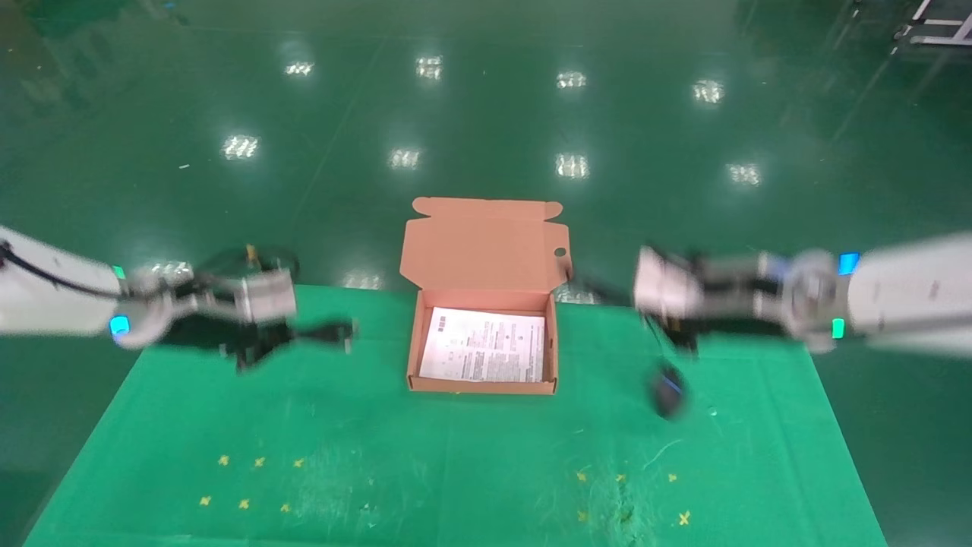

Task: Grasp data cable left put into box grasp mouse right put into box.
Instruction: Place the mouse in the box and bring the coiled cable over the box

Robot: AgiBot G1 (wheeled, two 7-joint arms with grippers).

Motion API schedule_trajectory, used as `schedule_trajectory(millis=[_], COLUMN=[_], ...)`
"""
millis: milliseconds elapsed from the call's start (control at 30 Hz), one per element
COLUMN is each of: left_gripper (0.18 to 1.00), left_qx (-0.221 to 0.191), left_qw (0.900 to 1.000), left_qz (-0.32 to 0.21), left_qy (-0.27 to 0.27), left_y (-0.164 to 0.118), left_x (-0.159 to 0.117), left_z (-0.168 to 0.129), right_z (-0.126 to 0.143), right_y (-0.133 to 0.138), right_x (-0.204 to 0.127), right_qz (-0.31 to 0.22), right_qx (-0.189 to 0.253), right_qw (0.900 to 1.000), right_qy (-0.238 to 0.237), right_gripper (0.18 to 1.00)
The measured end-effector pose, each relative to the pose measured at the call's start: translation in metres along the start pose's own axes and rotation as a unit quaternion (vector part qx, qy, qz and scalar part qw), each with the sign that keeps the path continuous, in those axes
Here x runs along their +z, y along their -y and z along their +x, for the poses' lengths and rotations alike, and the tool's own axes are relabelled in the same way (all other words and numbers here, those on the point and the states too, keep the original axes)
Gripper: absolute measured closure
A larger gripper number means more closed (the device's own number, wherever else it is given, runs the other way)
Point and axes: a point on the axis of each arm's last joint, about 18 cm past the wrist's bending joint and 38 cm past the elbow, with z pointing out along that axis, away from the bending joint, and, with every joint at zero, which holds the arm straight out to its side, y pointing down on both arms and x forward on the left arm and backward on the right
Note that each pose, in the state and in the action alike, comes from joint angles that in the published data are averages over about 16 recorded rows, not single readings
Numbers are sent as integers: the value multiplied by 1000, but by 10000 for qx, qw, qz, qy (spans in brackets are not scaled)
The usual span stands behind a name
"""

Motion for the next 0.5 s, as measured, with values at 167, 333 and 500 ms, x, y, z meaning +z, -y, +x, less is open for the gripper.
schedule_trajectory(millis=[167, 333, 500], left_gripper=[921, 922, 922], left_qx=[266, 415, 484], left_qw=[9959, 9867, 9781], left_qz=[264, 513, 653], left_qy=[821, 1482, 1917], left_y=[37, 72, 94], left_x=[-22, -40, -53], left_z=[-41, -71, -91], right_z=[53, 91, 116], right_y=[48, 100, 140], right_x=[-18, -24, -25], right_qz=[530, 1022, 1311], right_qx=[-104, -297, -473], right_qw=[9960, 9876, 9808], right_qy=[-718, -1152, -1368], right_gripper=[979, 979, 979])
